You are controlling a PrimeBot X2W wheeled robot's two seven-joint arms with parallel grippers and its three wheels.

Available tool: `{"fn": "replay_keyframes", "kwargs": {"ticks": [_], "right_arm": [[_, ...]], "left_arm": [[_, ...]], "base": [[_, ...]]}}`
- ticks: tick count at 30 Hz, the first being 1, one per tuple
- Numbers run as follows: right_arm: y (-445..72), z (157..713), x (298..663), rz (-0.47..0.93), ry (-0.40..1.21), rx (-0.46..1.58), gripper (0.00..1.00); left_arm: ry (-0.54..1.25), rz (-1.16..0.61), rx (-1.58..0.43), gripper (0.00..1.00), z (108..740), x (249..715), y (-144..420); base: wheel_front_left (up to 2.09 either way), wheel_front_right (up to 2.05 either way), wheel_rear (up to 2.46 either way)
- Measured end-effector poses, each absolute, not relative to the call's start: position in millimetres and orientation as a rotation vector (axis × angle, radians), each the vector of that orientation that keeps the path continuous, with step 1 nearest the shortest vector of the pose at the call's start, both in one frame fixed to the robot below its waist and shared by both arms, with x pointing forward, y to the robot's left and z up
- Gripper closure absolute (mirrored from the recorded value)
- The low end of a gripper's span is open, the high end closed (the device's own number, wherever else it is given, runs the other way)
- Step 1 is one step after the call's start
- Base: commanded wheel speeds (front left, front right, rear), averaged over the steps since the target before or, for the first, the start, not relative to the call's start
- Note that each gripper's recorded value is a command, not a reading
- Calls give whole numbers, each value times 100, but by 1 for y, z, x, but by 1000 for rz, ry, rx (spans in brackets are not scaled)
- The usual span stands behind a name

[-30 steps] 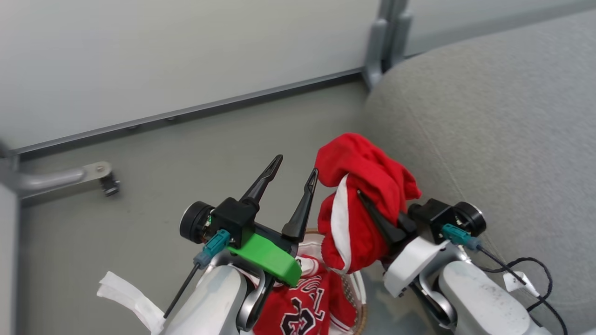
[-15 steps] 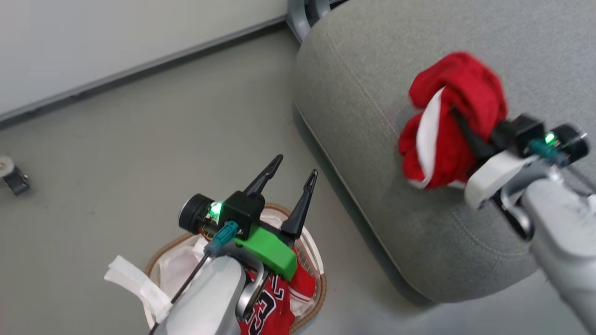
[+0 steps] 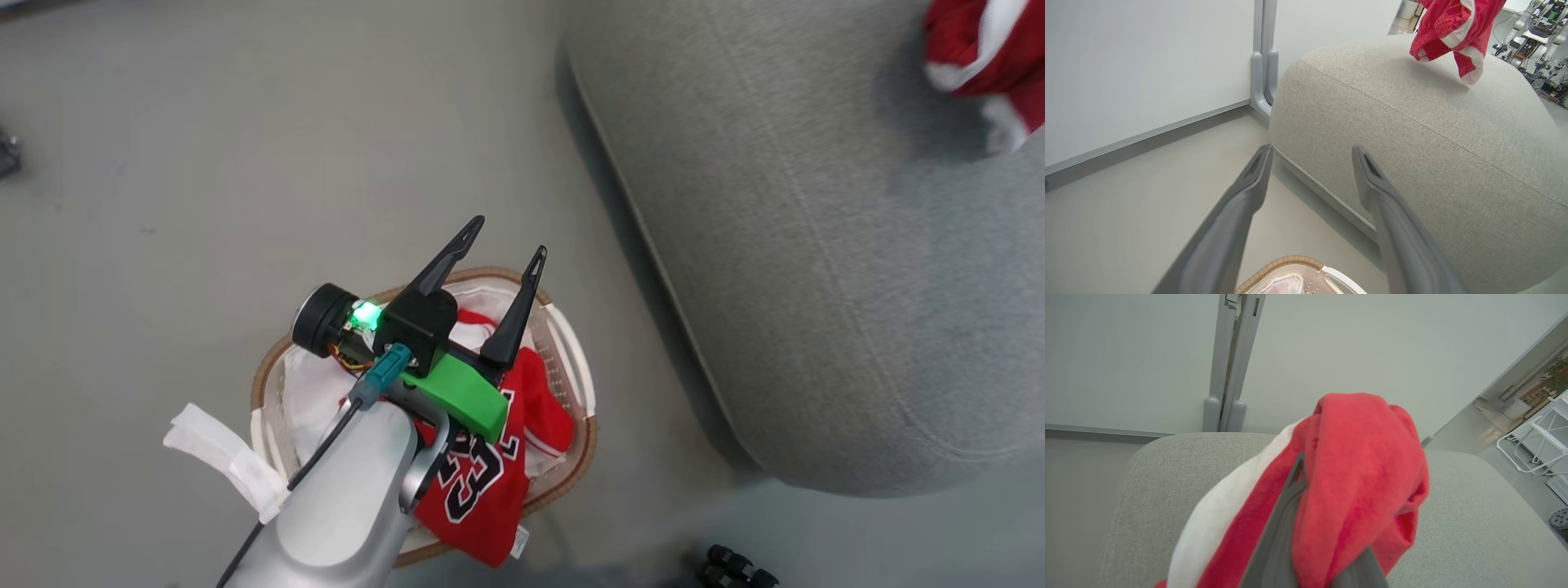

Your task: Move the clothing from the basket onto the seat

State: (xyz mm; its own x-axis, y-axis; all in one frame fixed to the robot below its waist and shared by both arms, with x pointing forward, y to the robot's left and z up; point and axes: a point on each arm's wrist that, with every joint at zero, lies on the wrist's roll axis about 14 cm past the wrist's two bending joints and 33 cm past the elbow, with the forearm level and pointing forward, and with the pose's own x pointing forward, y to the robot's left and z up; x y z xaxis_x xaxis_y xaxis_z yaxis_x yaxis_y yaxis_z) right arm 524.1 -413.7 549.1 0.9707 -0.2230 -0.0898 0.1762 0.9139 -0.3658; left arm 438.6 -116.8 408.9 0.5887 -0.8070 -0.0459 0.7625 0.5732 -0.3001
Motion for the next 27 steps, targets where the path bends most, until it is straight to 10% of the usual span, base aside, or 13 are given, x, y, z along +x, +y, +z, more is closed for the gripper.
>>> {"fn": "replay_keyframes", "kwargs": {"ticks": [5, 6, 15, 27], "right_arm": [[-425, 528, 550, -278, 141, -267, 100], [-427, 521, 551, -287, 156, -261, 0], [-407, 417, 521, -291, 340, -159, 0], [-369, 412, 453, -242, 303, -101, 0]], "left_arm": [[226, -866, -267, 0, 388, 448, -96], [231, -858, -268, 0, 386, 448, -93], [278, -734, -258, 0, 364, 463, -54], [234, -612, -254, 0, 394, 460, -21]], "base": [[0, 0, 0], [0, 0, 0], [0, 0, 0], [0, 0, 0]]}}
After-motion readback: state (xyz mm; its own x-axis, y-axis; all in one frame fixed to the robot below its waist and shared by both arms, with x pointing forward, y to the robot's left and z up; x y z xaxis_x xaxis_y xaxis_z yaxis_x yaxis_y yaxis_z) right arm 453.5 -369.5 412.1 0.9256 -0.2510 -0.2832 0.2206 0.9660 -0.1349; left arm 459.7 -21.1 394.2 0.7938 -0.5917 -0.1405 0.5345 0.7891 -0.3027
